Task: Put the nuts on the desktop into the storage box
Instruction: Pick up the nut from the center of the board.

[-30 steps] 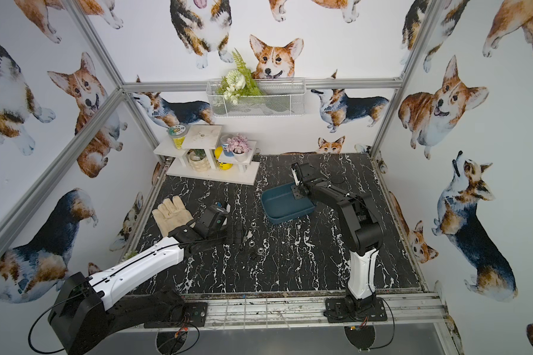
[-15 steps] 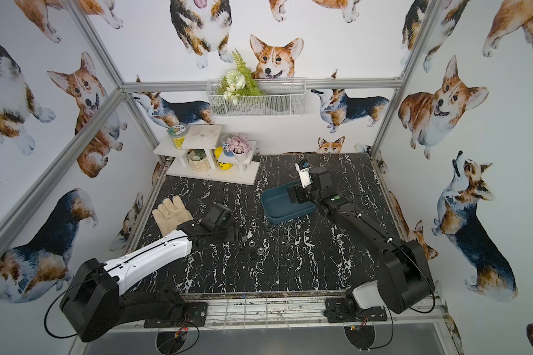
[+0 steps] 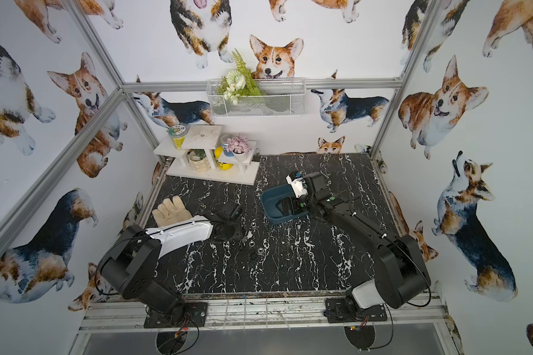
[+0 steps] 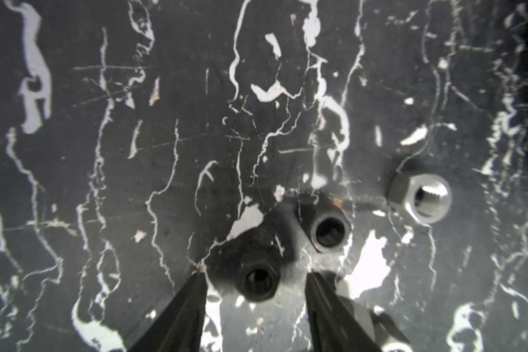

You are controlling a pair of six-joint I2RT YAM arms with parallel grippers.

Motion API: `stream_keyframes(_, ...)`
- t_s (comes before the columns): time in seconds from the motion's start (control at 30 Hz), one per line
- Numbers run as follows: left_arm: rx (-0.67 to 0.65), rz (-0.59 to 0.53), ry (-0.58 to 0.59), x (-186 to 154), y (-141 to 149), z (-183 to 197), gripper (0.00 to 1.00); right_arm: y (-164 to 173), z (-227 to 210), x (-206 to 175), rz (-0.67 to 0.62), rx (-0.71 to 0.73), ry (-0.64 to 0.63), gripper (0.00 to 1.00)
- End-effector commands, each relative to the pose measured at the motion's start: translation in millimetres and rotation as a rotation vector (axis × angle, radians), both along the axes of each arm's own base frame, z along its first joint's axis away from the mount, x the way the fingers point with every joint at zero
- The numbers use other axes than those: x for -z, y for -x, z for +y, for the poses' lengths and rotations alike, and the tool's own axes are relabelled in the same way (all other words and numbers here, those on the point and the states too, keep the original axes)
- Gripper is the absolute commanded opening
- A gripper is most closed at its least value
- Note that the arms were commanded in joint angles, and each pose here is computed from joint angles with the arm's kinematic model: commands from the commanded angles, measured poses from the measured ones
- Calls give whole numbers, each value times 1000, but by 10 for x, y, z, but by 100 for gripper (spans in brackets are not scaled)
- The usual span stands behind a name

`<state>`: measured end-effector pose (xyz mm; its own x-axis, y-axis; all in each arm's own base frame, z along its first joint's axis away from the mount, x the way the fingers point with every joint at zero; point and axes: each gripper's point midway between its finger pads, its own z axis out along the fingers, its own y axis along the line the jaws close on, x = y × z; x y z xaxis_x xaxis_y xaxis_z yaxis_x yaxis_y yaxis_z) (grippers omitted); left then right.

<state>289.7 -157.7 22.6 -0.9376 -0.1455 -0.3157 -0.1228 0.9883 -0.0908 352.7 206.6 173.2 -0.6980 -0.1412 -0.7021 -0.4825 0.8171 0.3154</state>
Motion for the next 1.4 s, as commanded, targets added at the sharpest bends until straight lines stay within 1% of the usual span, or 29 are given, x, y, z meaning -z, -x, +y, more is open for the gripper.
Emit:
stream_keyframes(0.0,-14,4,22,36,-48,-47,55,-35,-118,-27,-23,79,39,100)
stream_keyframes(0.07,-19,-7,21,15,-81,-43,54,-26,-129,-72,-35,88,30,100)
stream_keyframes(0.13,-16,17,0,118,-70,-18,51,-12,-136,-123,-47,92,23,100)
stream_keyframes(0.23,-19,81,-19,260,25,8,45,-6,-154,-188,-68,98,20,100)
stream_keyframes(0.3,-24,117,-24,324,76,14,38,0,-166,-225,-77,101,19,100)
stream_keyframes(0.4,-20,133,-15,327,132,-9,36,10,-179,-272,-91,102,24,100)
stream_keyframes(0.5,-4,132,-33,257,184,-22,36,6,-224,-306,-104,119,37,100)
stream_keyframes(0.67,9,129,0,198,259,-45,36,6,-252,-386,-134,125,41,100)
stream_keyframes(0.9,11,141,-13,229,309,-3,34,-1,-223,-409,-135,127,16,100)
stream_keyframes(0.97,12,145,-14,247,318,3,29,0,-220,-409,-130,129,10,100)
stream_keyframes(1.03,13,137,-14,273,300,-3,27,4,-218,-415,-136,129,8,100)
stream_keyframes(1.07,15,134,-24,283,283,4,27,5,-221,-410,-136,130,7,100)
stream_keyframes(1.13,11,140,-48,294,250,19,23,14,-227,-410,-134,137,3,100)
stream_keyframes(1.2,9,142,-34,285,244,-7,20,12,-237,-444,-143,145,-4,100)
stream_keyframes(1.27,11,135,-1,244,237,-62,19,19,-240,-485,-169,147,-22,100)
stream_keyframes(1.37,22,129,37,112,225,-126,19,152,-134,-630,-241,61,-115,100)
